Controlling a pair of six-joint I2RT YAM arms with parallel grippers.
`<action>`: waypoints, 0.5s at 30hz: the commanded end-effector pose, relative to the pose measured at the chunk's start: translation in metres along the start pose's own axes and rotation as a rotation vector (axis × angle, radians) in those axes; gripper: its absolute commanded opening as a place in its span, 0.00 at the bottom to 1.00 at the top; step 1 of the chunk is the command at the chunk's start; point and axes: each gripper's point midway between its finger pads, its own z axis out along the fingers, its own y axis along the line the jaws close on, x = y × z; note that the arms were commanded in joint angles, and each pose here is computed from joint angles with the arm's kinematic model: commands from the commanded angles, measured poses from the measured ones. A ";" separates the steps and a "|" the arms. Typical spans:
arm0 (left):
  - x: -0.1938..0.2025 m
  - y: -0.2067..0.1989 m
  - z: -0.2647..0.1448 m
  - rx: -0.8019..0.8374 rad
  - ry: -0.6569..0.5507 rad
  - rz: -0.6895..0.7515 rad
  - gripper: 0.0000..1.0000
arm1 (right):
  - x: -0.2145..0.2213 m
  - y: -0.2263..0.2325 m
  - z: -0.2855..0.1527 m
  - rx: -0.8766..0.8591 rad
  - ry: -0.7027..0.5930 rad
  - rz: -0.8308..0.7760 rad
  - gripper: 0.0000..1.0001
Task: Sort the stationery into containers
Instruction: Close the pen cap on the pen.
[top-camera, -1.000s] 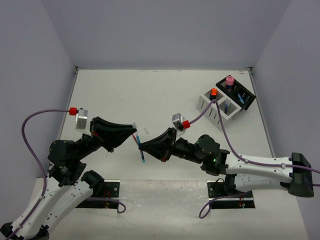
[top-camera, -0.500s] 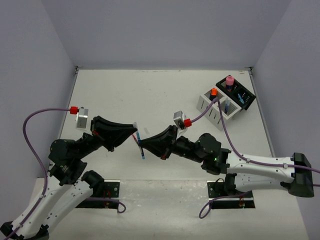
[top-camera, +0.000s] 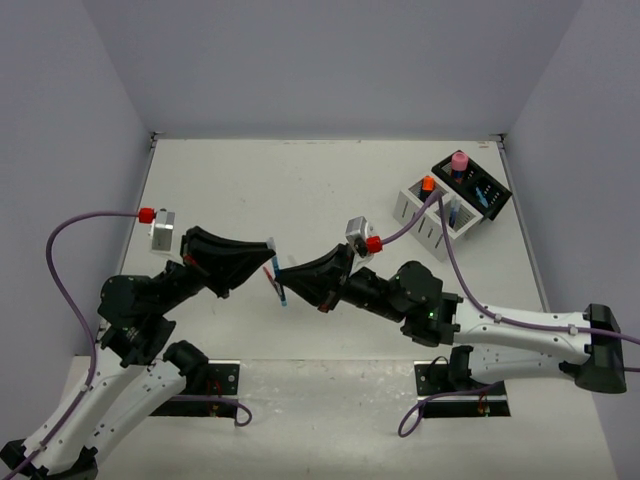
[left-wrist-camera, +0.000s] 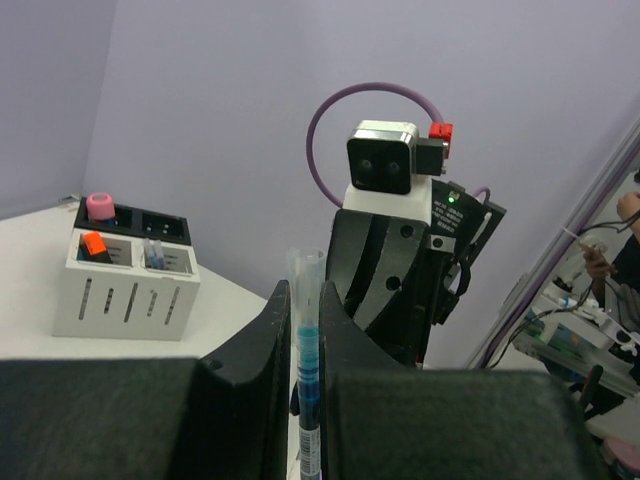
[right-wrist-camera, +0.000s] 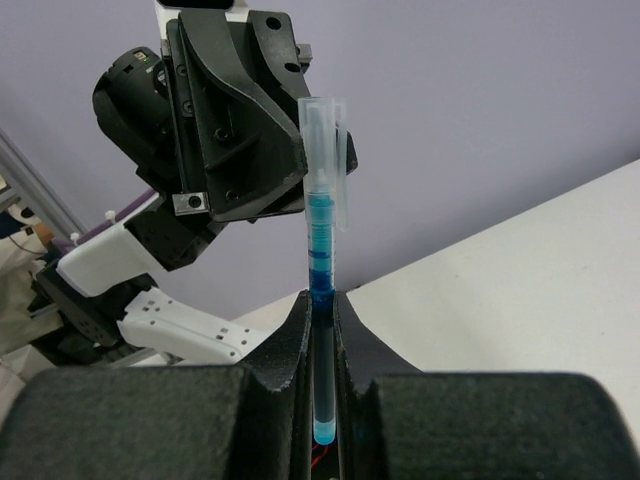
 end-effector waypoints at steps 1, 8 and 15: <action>0.008 0.011 0.002 -0.056 0.052 -0.031 0.00 | -0.065 0.013 0.008 -0.015 -0.183 -0.107 0.00; 0.009 0.019 0.001 -0.096 0.041 -0.036 0.06 | -0.066 0.010 0.010 -0.003 -0.203 -0.133 0.00; -0.010 0.004 0.007 -0.065 0.037 0.009 0.32 | -0.045 0.013 0.016 -0.047 -0.144 -0.167 0.00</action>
